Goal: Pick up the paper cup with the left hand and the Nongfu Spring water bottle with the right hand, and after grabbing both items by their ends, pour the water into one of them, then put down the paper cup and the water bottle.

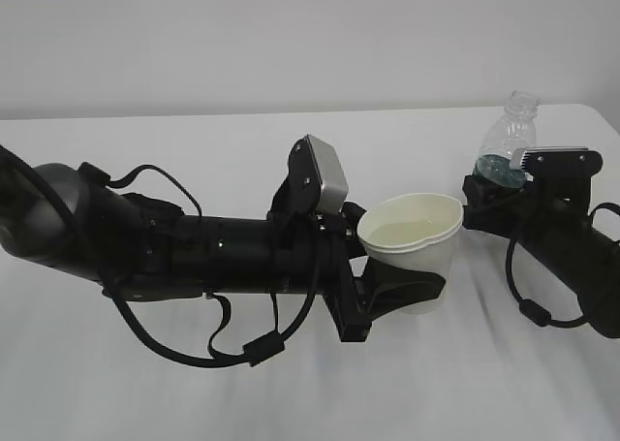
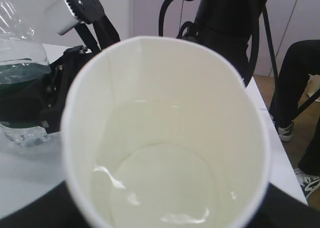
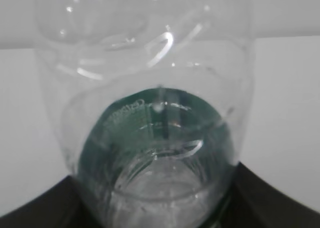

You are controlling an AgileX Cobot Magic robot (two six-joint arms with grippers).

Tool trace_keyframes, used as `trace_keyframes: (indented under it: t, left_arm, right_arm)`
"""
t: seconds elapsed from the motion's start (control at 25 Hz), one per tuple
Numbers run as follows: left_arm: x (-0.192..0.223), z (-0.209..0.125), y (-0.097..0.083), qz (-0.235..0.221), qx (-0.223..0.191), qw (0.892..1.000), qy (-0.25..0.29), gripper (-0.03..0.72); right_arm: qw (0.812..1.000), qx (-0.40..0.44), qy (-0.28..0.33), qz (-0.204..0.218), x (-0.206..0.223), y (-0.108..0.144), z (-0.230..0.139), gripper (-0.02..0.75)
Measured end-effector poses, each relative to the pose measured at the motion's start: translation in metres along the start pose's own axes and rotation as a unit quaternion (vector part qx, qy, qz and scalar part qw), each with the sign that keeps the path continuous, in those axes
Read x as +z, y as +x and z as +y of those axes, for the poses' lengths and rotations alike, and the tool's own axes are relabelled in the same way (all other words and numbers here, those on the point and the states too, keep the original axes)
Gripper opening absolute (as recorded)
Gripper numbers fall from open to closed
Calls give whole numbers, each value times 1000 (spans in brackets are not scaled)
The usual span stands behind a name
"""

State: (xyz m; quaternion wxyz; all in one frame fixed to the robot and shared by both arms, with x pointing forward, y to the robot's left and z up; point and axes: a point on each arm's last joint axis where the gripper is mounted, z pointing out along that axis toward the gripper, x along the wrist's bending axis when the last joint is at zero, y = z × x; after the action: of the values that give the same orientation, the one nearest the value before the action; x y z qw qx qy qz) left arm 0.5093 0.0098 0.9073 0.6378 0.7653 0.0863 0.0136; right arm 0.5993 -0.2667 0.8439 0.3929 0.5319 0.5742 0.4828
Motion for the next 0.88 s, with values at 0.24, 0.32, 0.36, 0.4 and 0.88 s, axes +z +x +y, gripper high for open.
trace_keyframes:
  t: [0.24, 0.32, 0.36, 0.4, 0.88]
  left_arm:
    - [0, 0, 0, 0, 0, 1000, 0, 437]
    - [0, 0, 0, 0, 0, 1000, 0, 435]
    - [0, 0, 0, 0, 0, 1000, 0, 435]
    - [0, 0, 0, 0, 0, 1000, 0, 435]
    - [0, 0, 0, 0, 0, 1000, 0, 434]
  right_arm:
    - [1000, 0, 1, 0, 3, 0, -3, 421]
    - [1000, 0, 1, 0, 3, 0, -3, 421]
    - [1000, -1, 1, 3, 3, 0, -3, 421]
    - [1000, -4, 1, 8, 3, 1, -3, 421]
    - [999, -19, 4, 41, 2, 7, -4, 533]
